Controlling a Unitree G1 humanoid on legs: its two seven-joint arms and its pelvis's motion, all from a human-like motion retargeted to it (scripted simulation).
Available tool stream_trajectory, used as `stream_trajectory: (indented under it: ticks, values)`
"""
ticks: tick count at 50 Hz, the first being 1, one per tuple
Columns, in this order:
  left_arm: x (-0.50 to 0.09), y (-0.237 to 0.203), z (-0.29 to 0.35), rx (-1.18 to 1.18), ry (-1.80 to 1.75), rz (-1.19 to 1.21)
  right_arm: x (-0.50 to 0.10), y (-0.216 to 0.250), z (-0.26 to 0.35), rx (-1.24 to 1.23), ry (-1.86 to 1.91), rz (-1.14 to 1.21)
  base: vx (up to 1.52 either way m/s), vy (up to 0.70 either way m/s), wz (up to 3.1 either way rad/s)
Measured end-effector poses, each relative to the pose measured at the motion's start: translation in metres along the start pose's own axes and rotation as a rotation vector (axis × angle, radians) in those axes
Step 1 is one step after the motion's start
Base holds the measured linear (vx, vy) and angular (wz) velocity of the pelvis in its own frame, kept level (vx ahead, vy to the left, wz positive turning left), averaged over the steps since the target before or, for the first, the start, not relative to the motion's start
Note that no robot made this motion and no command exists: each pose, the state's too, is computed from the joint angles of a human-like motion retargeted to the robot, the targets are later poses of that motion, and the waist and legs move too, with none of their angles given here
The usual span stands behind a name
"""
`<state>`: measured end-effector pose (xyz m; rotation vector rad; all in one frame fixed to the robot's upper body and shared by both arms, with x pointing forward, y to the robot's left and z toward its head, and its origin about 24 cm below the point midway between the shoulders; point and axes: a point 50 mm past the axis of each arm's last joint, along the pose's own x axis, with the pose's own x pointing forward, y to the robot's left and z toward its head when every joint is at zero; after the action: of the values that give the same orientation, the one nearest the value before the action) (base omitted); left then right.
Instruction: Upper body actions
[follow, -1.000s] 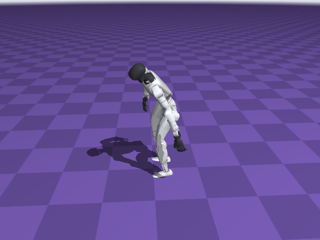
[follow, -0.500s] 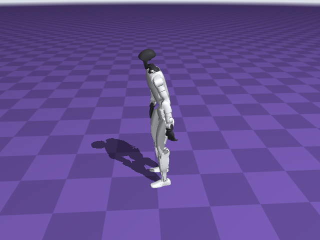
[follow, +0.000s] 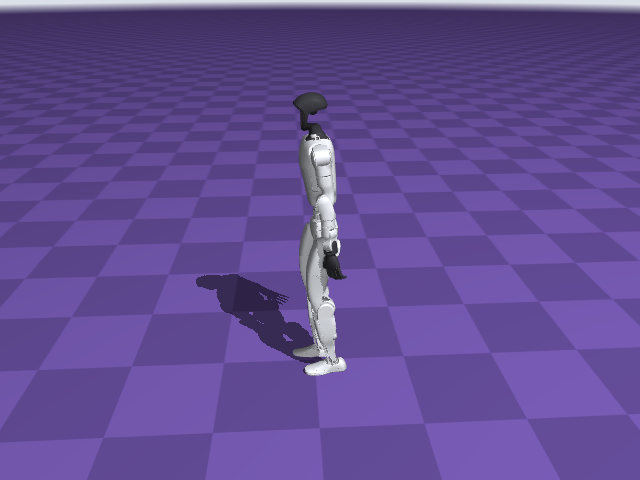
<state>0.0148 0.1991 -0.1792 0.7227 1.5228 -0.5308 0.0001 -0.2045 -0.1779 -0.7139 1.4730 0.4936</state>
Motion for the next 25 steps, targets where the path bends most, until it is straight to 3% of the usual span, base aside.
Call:
stream_trajectory:
  ticks: [13, 25]
  values:
    - [0.000, -0.010, -0.015, 0.203, 0.025, -0.102, -0.003, 0.028, 0.000, 0.241, 0.072, 0.141, 0.07, 0.01, -0.19]
    - [-0.002, -0.018, -0.020, 0.167, 0.061, -0.206, -0.004, 0.037, 0.001, 0.139, 0.088, 0.158, 0.00, 0.00, -0.01]
